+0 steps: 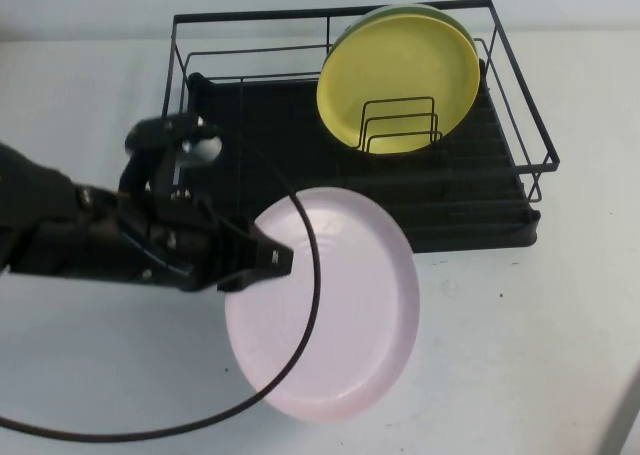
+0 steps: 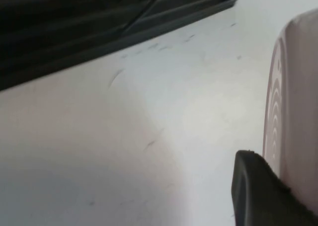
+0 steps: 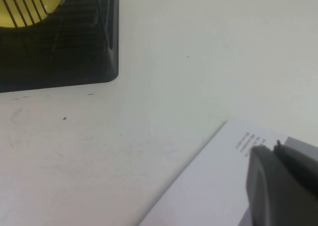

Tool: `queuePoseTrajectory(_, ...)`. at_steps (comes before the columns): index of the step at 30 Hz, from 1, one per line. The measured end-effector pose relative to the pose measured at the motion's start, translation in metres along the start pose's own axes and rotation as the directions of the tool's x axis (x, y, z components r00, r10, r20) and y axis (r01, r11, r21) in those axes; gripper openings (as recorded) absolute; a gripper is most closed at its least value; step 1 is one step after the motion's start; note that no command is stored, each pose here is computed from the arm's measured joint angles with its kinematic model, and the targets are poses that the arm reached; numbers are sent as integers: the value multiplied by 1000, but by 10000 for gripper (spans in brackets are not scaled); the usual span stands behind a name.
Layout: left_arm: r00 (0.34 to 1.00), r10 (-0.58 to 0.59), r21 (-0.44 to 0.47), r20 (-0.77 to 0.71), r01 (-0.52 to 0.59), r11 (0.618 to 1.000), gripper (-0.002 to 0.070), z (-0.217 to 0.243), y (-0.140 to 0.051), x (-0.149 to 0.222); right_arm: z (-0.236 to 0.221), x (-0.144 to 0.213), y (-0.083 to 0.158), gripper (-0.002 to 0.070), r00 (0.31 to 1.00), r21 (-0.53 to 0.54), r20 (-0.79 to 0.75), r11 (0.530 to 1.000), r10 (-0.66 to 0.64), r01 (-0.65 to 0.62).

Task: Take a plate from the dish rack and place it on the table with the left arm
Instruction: Place the plate from the table

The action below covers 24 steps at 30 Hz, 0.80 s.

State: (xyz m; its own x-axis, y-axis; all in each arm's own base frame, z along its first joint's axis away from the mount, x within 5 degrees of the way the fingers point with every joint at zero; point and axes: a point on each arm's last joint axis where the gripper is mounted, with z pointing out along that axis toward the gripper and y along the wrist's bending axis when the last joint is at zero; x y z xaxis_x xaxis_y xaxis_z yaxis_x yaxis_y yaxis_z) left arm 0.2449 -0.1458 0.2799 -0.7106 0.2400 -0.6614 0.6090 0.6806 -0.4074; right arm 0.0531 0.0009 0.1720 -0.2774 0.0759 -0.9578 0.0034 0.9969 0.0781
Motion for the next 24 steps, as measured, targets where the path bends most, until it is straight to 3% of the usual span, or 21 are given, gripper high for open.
queuePoseTrajectory(4,995,-88,-29,-52,86,996,92,25,18,28,0,0,0,-20,1000,0,0,1000,0,0)
queuePoseTrajectory(15,979,-144,9,-147,147,989,96,77,47,50,0,0,0,-21,1000,0,0,1000,0,0)
queuePoseTrajectory(19,979,-107,-20,-176,105,994,203,86,55,56,0,0,0,-20,1000,0,0,1000,0,0)
queuePoseTrajectory(24,973,45,-107,-228,-71,992,408,87,68,62,0,0,0,-20,1000,0,0,1000,0,0)
